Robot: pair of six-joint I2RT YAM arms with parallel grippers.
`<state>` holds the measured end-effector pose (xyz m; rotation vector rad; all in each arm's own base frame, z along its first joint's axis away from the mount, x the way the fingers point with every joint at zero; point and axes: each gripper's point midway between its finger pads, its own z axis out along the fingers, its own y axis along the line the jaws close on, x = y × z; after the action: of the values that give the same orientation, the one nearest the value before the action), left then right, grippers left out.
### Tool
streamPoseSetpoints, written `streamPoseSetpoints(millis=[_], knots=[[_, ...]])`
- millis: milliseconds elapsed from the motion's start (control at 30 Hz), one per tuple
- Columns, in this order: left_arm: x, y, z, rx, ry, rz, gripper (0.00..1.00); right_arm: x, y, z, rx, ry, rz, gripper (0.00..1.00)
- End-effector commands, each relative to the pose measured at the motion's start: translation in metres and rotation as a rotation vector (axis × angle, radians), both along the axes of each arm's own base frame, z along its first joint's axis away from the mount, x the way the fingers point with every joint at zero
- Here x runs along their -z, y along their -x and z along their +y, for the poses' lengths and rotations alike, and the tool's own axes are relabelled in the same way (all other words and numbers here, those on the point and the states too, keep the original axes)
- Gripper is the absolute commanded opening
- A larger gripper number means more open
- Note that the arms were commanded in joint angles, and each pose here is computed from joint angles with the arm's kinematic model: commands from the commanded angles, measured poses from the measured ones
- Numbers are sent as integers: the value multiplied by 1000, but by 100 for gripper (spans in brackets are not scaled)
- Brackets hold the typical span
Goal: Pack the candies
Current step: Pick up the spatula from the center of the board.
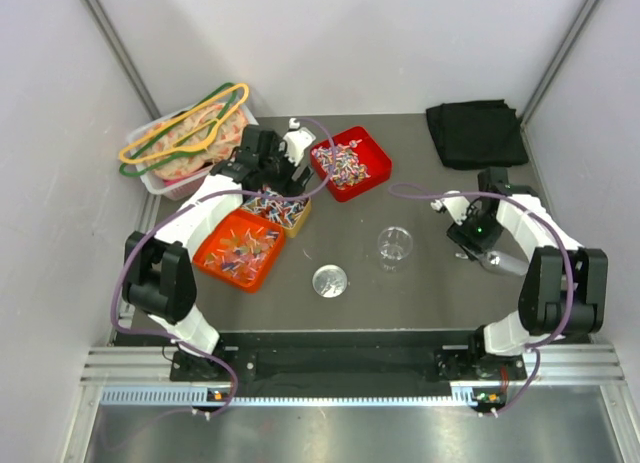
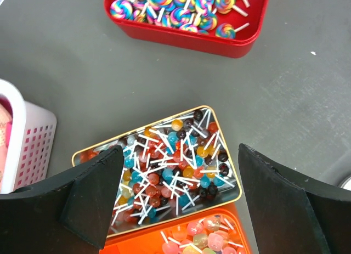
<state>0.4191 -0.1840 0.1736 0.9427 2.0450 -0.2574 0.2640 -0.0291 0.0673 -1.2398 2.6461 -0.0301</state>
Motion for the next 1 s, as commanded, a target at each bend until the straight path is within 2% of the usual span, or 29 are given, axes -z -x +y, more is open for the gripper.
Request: streamPoseSetpoints(millis=[0, 267, 600, 700, 933, 967], knots=[[-24, -3, 7, -52, 16, -66, 89, -1, -34, 3, -50, -21, -76, 56], [-32, -6, 16, -114, 37, -57, 90, 32, -32, 8, -112, -27, -21, 54], [-37, -8, 23, -139, 26, -51, 90, 37, -12, 8, -249, -13, 74, 52], [-38, -7, 25, -143, 17, -54, 90, 41, -12, 7, -276, 13, 90, 49], [-40, -4, 32, -154, 2, -60, 91, 55, -14, 14, -323, 69, 146, 34], [-41, -4, 32, -156, 2, -62, 91, 57, -15, 14, -324, 72, 143, 29]])
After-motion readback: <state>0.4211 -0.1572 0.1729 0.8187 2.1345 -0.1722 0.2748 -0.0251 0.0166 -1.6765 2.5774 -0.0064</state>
